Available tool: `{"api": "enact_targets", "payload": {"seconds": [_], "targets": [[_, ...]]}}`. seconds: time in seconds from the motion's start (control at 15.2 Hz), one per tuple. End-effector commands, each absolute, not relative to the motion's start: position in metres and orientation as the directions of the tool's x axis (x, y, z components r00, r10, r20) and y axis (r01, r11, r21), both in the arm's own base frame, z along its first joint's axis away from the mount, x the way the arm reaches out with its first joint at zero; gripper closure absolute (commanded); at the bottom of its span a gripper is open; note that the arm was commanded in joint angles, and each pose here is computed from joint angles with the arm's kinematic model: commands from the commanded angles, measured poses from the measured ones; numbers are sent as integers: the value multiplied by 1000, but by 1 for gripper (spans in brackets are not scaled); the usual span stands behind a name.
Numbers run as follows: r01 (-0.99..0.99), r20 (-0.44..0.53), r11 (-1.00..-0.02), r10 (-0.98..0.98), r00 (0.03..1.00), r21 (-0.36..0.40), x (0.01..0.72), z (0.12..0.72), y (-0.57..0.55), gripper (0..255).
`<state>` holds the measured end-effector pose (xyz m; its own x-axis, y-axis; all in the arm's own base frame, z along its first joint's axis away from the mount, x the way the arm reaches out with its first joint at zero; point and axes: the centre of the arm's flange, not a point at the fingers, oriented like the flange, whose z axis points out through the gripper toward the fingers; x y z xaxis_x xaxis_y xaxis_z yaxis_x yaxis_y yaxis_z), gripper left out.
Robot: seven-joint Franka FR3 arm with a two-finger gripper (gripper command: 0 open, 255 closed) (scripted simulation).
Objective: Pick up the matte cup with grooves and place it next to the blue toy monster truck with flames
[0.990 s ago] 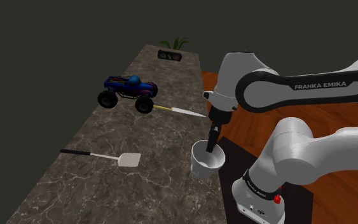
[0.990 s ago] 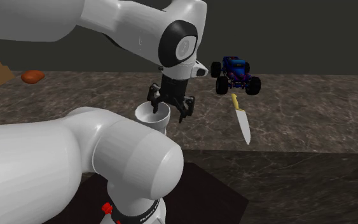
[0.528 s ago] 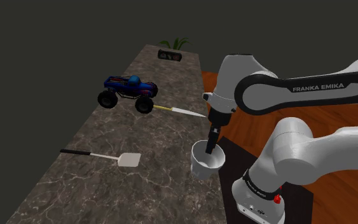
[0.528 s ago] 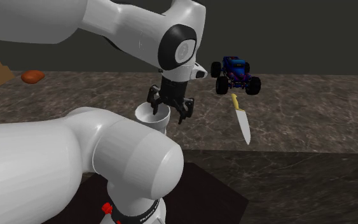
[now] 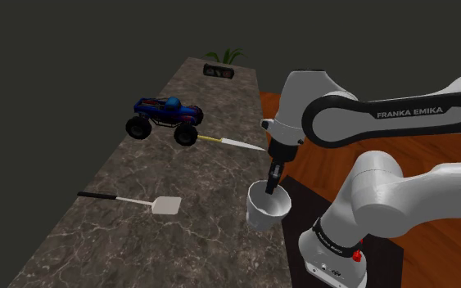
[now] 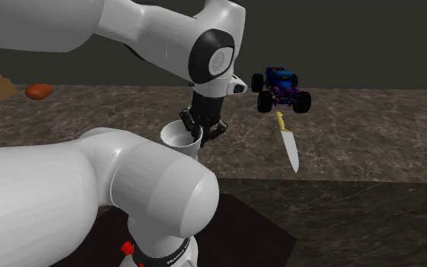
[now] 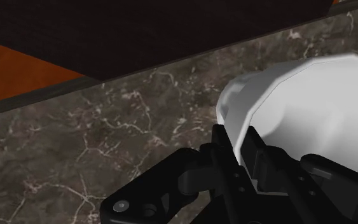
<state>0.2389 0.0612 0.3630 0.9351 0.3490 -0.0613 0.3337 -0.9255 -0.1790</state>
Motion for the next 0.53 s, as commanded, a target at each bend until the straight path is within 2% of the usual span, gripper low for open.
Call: {"api": "enact_targets", "payload": {"seconds": [0.0, 0.46], "targets": [[334, -61, -926, 349, 935, -179, 239, 363, 61, 255], [334, -61, -926, 349, 935, -179, 239, 389, 61, 255]]}}
